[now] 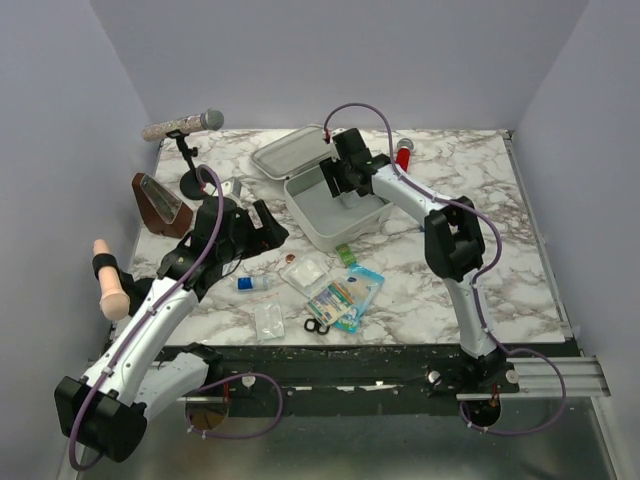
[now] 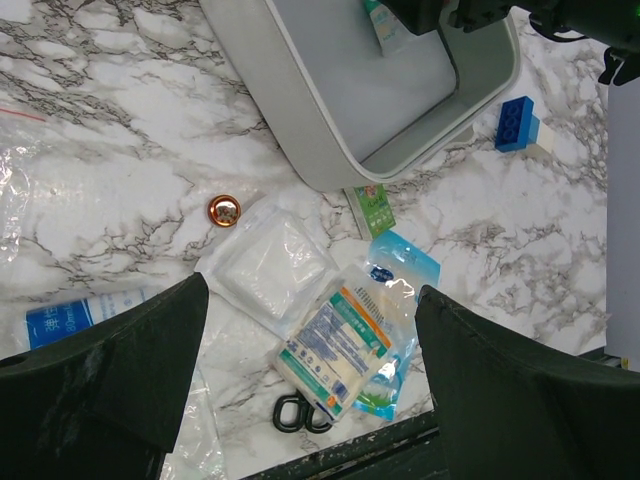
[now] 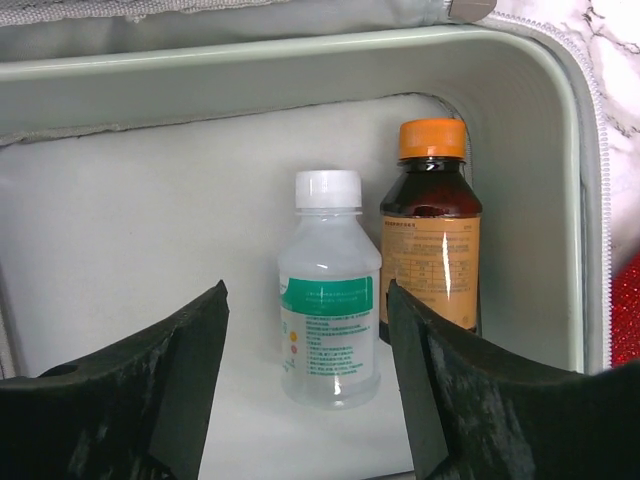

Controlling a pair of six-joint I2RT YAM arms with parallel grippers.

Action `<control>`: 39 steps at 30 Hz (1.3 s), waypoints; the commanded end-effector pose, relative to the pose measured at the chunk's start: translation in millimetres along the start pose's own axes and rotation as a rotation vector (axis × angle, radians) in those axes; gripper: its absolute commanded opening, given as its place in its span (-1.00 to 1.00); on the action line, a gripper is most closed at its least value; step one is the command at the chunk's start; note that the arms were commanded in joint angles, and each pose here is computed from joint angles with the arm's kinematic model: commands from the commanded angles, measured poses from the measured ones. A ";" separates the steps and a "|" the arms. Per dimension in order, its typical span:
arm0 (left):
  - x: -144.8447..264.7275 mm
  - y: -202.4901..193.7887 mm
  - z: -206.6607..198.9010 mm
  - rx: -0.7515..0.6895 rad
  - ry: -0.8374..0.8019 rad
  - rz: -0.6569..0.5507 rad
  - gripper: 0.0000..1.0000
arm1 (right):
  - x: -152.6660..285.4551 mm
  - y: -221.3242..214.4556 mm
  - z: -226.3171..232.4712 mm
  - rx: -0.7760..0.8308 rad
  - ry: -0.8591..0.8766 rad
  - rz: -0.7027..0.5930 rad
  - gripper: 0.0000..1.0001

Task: Organize the medicine kit

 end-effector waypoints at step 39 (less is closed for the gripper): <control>-9.5 -13.6 14.4 0.006 0.058 0.032 0.88 | 0.2 -36.8 -8.2 -0.155 -0.114 0.043 -0.24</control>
Point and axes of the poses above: each gripper's point midway between its finger pads, its own x axis back along the fingers, its own z axis along the line the jaws close on, y = z × x, the point moved 9 cm from there along x, back along the fingers, and after that the axes turned 3 degrees about x, right-handed, at the moved point
